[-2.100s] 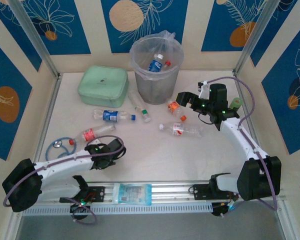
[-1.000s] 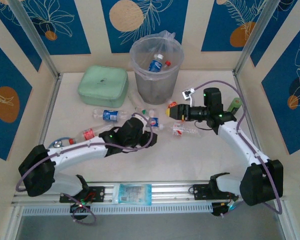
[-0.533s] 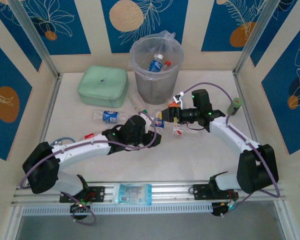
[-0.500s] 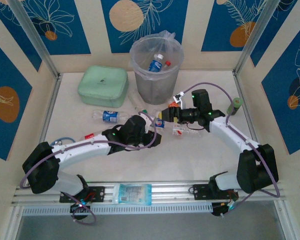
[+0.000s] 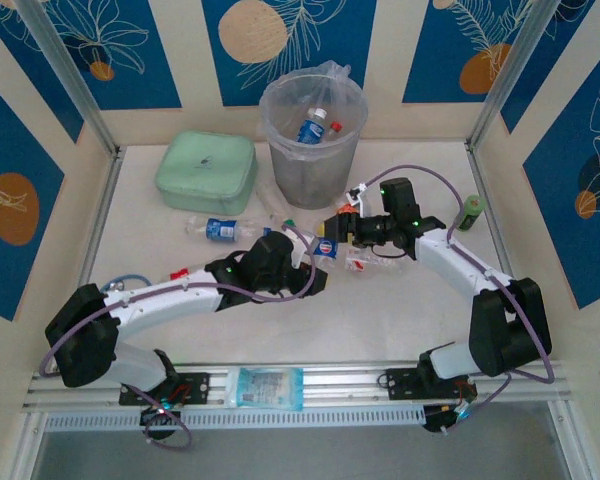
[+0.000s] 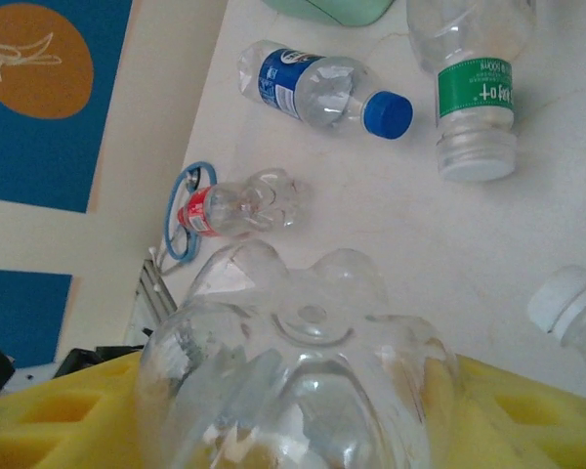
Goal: Put the plastic bottles in the bin
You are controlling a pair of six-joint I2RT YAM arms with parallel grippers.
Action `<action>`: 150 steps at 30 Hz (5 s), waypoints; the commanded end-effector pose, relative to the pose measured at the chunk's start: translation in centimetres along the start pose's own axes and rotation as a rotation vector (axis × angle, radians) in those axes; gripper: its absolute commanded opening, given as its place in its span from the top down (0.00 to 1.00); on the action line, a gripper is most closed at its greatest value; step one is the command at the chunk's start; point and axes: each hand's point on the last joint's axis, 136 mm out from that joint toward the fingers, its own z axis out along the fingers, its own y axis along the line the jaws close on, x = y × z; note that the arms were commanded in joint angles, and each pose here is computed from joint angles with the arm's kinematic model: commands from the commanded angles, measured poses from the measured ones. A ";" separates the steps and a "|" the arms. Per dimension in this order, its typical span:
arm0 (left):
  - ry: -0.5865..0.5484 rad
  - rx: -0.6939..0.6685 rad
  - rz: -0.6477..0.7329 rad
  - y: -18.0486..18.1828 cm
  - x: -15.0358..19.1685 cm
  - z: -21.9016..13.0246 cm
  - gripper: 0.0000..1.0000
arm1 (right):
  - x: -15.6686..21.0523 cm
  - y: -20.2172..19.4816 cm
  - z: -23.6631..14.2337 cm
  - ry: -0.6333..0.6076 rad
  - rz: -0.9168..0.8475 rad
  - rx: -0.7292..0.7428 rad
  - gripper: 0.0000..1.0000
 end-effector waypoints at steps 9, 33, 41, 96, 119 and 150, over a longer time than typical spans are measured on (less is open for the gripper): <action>-0.055 -0.343 -0.067 5.8 0.1 -4.1 0.00 | -6.5 6.2 -6.0 -0.171 -0.215 0.066 0.58; -0.101 -0.619 -0.394 13.8 6.5 -17.0 0.02 | -31.6 11.4 -7.3 -0.781 -0.623 0.098 1.00; -0.109 -0.590 -0.403 13.4 6.0 -16.3 0.03 | -33.9 6.5 1.3 -0.637 -0.585 0.132 1.00; -0.168 -0.921 -0.551 17.6 3.5 -15.4 0.00 | -13.0 0.1 -12.6 -0.616 0.000 0.226 0.01; 0.544 -0.992 0.095 25.3 1.5 -14.6 0.01 | -8.0 -1.9 -11.8 -0.545 -0.010 0.336 0.01; 0.513 -0.675 -0.362 24.2 8.4 -11.8 0.05 | -7.9 -2.8 -12.7 -0.584 0.017 0.339 0.00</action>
